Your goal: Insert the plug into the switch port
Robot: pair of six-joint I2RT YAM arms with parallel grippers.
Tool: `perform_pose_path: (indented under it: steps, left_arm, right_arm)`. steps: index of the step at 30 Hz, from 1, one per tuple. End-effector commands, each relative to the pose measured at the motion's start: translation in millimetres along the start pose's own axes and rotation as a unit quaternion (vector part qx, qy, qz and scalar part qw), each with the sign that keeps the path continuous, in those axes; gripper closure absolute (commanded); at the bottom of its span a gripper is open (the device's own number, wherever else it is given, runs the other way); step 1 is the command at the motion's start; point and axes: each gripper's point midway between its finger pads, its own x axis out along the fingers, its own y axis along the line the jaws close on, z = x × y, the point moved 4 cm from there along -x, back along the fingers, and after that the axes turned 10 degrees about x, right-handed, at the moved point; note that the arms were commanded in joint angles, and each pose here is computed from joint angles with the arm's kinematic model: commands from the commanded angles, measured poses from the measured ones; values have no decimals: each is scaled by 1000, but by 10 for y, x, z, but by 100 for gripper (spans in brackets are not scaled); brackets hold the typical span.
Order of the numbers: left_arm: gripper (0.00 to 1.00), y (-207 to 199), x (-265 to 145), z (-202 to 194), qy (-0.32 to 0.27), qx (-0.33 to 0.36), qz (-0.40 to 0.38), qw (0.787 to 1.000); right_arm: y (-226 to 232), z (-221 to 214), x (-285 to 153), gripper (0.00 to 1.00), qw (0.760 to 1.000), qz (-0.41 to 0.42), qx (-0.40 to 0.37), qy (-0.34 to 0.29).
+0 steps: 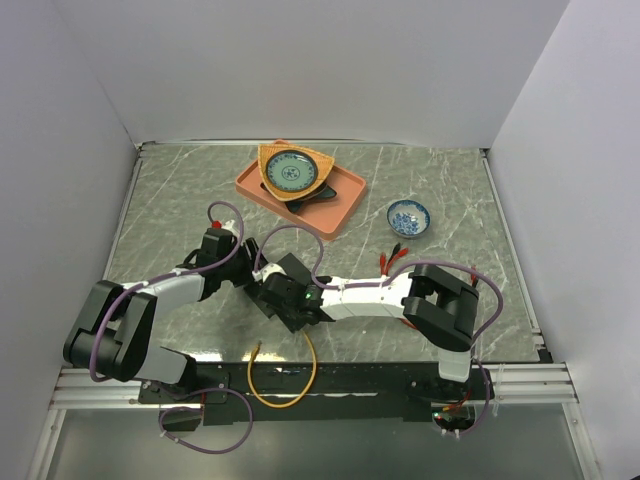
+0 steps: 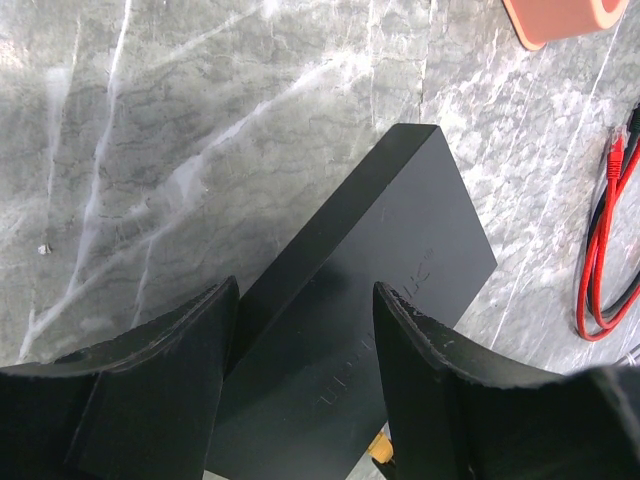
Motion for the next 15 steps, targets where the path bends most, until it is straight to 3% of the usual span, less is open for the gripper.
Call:
perform_pose_path:
  steps: [1,15]
  left_arm:
    - [37,-42,4,-125,25,3,-17,1000]
    - [40,-45,16,-218,44,9,-30,999]
  right_arm:
    - [120,283,47,100,999,16,8,-49]
    - [21,519,69,100,995,23,36,-86]
